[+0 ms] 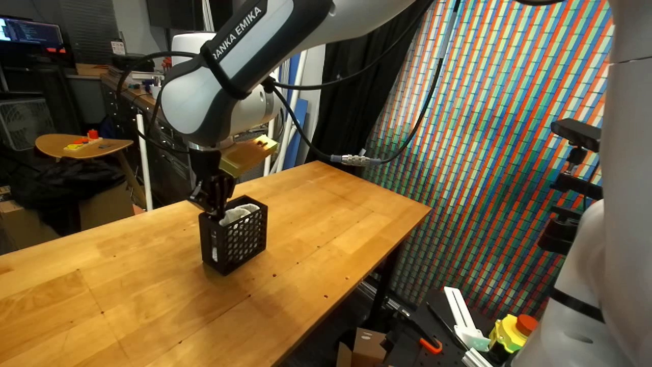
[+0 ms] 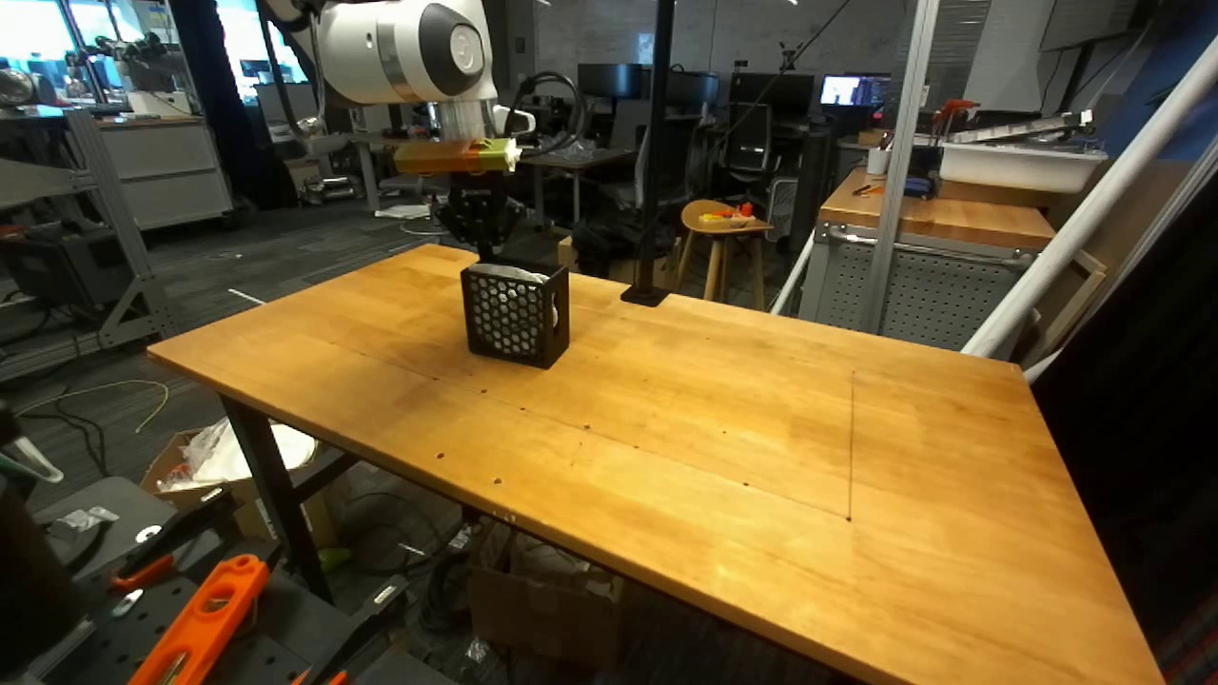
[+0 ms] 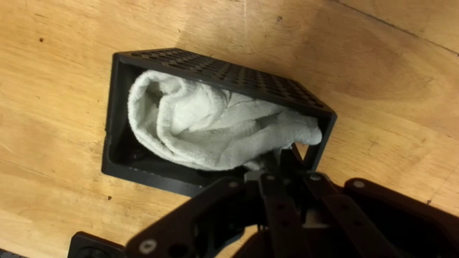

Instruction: Put the white towel in the black box

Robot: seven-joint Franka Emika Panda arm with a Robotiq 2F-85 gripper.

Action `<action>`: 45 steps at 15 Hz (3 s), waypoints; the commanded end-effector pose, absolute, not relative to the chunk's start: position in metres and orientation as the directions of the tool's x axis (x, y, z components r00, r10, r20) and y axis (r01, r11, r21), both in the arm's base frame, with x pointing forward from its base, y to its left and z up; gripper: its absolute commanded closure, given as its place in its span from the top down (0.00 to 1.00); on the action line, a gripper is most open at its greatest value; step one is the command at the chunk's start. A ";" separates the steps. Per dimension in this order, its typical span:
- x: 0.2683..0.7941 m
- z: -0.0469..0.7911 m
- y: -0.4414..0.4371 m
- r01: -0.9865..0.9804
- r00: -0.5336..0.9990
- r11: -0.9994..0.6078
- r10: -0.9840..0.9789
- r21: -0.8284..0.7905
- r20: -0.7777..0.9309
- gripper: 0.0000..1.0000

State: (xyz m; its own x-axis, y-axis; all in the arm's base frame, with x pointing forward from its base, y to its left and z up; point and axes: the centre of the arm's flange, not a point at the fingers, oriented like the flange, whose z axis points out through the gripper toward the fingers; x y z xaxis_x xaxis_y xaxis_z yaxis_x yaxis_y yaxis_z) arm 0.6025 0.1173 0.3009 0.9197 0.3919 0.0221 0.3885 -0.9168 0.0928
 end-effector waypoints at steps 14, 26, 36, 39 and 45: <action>0.621 0.220 0.045 0.384 0.923 -0.923 0.384 0.015 -0.005 0.12; 0.612 0.261 0.032 0.352 0.936 -0.935 0.352 0.048 0.006 0.12; 0.600 0.341 0.035 0.336 0.936 -0.928 0.349 0.159 0.057 0.12; 0.591 0.359 0.028 0.302 0.945 -0.935 0.319 0.187 0.069 0.12; 0.573 0.384 0.015 0.230 0.962 -0.946 0.256 0.229 0.091 0.12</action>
